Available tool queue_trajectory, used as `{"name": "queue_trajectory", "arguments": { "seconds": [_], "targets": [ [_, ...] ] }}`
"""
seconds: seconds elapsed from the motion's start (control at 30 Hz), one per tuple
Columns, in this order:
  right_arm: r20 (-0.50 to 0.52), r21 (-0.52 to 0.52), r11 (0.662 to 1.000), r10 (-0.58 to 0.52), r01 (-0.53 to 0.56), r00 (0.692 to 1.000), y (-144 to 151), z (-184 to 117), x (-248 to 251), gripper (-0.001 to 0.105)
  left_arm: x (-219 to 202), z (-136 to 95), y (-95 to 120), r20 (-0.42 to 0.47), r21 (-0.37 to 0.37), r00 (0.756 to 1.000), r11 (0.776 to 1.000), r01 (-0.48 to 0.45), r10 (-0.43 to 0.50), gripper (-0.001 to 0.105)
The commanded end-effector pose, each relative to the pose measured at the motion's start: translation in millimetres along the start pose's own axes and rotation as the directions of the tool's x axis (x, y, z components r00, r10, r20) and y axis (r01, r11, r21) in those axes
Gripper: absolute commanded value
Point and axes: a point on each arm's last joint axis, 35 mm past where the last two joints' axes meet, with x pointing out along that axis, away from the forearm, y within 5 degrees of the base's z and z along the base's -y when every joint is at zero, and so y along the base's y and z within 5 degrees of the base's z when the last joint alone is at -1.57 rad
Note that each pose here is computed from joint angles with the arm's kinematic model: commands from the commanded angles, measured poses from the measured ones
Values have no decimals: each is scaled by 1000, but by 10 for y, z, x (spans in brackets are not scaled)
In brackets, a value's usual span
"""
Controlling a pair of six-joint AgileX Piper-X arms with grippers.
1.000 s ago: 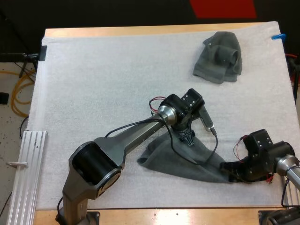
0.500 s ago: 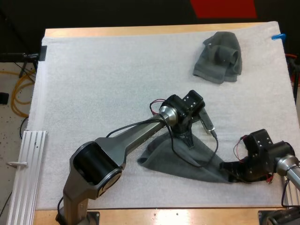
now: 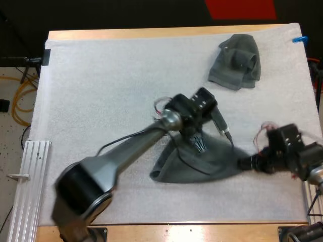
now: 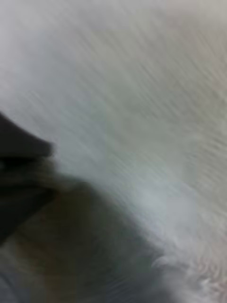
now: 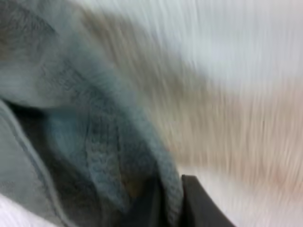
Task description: Pick towel from pile fold and stack
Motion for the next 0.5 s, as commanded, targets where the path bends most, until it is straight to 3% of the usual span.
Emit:
{"name": "queue_trajectory", "arguments": {
  "seconds": [0.0, 0.1, 0.23, 0.33, 0.47],
  "targets": [
    [100, -86, 995, -47, 56, 994, 35, 150, -239, 0, -346, -36, 155, 51, -62, 995, 995, -79, 83, 0],
    [256, -155, 974, -124, 168, 959, 92, 405, -659, 0, -862, -149, 378, 162, -163, 979, 982, -100, 127, 0],
    [409, -207, 959, -97, 195, 907, 222, 666, -1141, 0, -1570, -433, 645, 313, -282, 931, 955, -97, 187, 0],
    [472, -270, 946, -32, 179, 881, 364, 760, -1369, 0, -1962, -639, 705, 417, -301, 893, 953, -38, 168, 0],
    [491, -338, 928, 30, 159, 870, 563, 786, -1515, 0, -2315, -840, 636, 514, -290, 848, 956, 28, 131, 0]
  ]
}}
